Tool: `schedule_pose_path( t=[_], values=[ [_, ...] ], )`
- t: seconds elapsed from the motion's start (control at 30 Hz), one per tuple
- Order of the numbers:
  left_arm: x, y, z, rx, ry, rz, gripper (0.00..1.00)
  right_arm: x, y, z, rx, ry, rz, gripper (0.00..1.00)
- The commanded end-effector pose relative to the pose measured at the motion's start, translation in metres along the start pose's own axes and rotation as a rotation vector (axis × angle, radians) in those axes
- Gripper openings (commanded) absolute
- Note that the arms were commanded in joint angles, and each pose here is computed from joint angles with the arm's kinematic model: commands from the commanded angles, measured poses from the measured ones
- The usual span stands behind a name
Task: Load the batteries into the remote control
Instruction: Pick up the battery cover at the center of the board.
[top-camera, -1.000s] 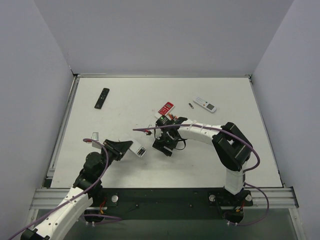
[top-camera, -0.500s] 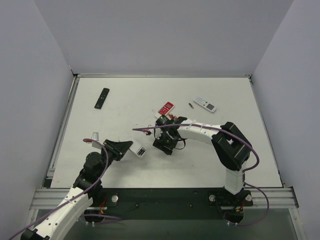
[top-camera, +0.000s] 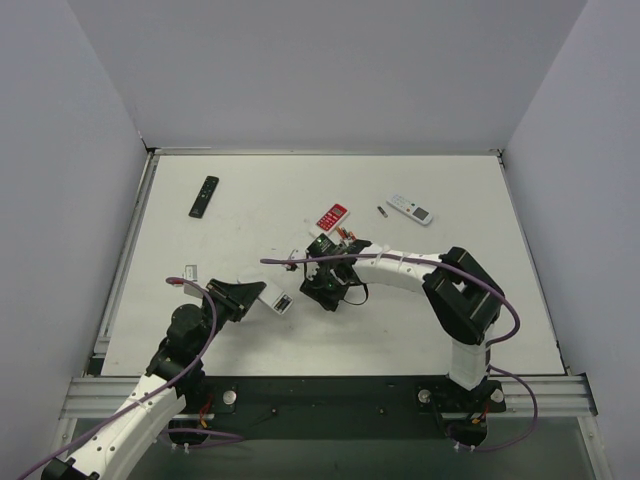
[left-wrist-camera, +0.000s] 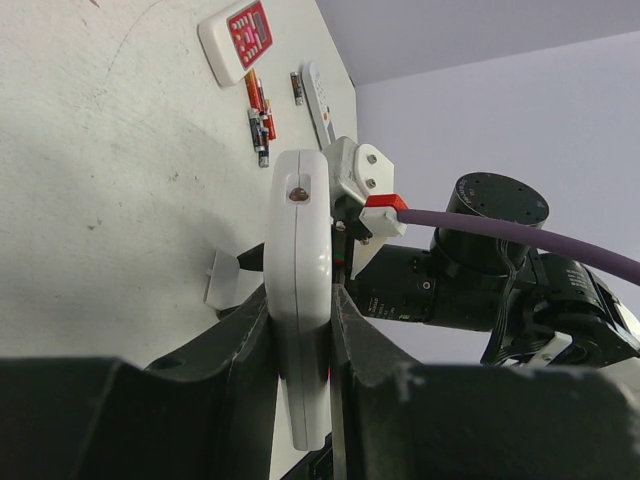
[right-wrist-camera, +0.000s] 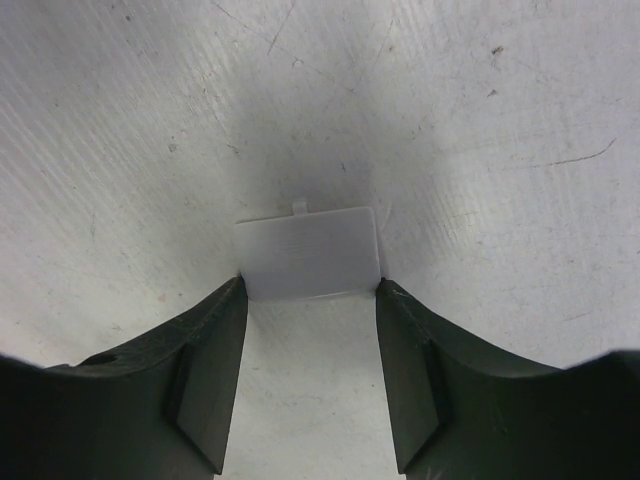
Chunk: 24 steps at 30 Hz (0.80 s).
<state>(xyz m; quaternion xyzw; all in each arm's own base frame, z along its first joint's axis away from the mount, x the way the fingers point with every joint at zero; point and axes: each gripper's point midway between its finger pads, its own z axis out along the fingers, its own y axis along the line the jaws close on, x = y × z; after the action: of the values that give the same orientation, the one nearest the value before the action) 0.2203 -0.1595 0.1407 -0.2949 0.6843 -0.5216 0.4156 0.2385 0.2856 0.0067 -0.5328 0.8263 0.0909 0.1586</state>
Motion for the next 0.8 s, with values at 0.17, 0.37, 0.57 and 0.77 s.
schedule_pose_path(
  t=[0.17,0.37,0.57,0.77],
  values=[
    [0.015,0.058,-0.005,-0.112,0.025,-0.021,0.0,0.016,0.012,-0.004,-0.002,0.001,0.044,0.26],
    [0.013,0.058,-0.004,-0.117,0.011,-0.035,0.0,0.006,0.014,-0.023,0.015,-0.064,0.091,0.16],
    [0.01,0.054,-0.004,-0.104,-0.004,-0.047,0.0,-0.01,0.014,-0.055,0.055,-0.151,0.167,0.13],
    [0.0,0.046,-0.002,-0.076,-0.058,-0.089,0.0,-0.032,0.019,-0.1,0.099,-0.24,0.23,0.11]
  ],
)
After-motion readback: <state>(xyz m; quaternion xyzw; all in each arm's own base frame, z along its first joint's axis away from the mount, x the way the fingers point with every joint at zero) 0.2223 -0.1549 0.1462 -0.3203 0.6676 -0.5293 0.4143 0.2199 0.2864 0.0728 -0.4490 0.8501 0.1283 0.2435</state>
